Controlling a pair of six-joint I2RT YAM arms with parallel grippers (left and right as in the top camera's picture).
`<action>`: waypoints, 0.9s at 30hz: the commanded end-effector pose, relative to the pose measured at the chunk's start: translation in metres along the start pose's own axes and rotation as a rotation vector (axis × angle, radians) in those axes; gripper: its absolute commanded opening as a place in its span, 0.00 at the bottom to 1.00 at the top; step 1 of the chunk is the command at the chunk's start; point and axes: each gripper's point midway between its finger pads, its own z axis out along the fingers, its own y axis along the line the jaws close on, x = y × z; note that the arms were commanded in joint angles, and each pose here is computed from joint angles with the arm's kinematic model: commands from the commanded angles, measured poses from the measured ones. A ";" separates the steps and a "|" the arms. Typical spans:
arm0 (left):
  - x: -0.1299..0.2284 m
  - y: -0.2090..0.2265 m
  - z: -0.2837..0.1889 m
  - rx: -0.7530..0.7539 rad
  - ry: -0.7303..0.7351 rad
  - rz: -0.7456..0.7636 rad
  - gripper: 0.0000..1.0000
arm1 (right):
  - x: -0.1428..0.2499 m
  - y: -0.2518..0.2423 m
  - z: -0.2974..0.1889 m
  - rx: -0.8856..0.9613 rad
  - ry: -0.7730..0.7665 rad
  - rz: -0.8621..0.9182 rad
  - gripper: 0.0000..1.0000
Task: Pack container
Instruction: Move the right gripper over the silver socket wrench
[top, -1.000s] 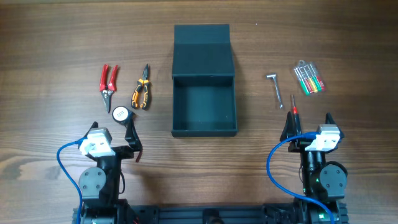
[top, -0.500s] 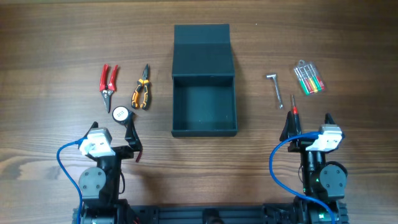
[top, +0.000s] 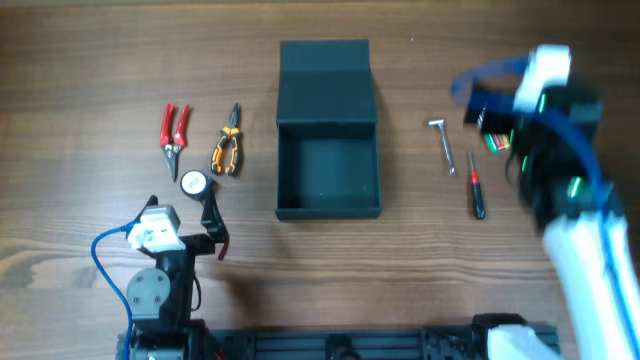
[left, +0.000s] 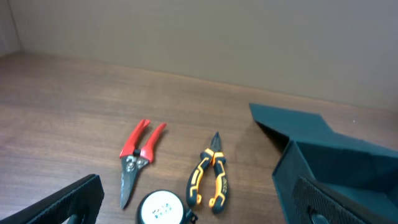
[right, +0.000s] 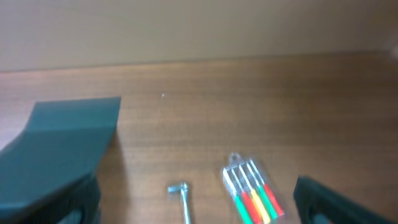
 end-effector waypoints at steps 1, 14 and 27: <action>0.001 -0.005 0.000 0.024 -0.001 0.024 1.00 | -0.043 0.016 0.027 -0.074 0.118 -0.023 1.00; 0.001 -0.005 0.000 0.024 -0.001 0.024 1.00 | 0.154 0.031 0.132 -0.252 0.855 -0.207 1.00; 0.001 -0.005 0.000 0.024 -0.001 0.024 1.00 | 0.231 -0.012 0.130 0.008 1.028 -0.046 1.00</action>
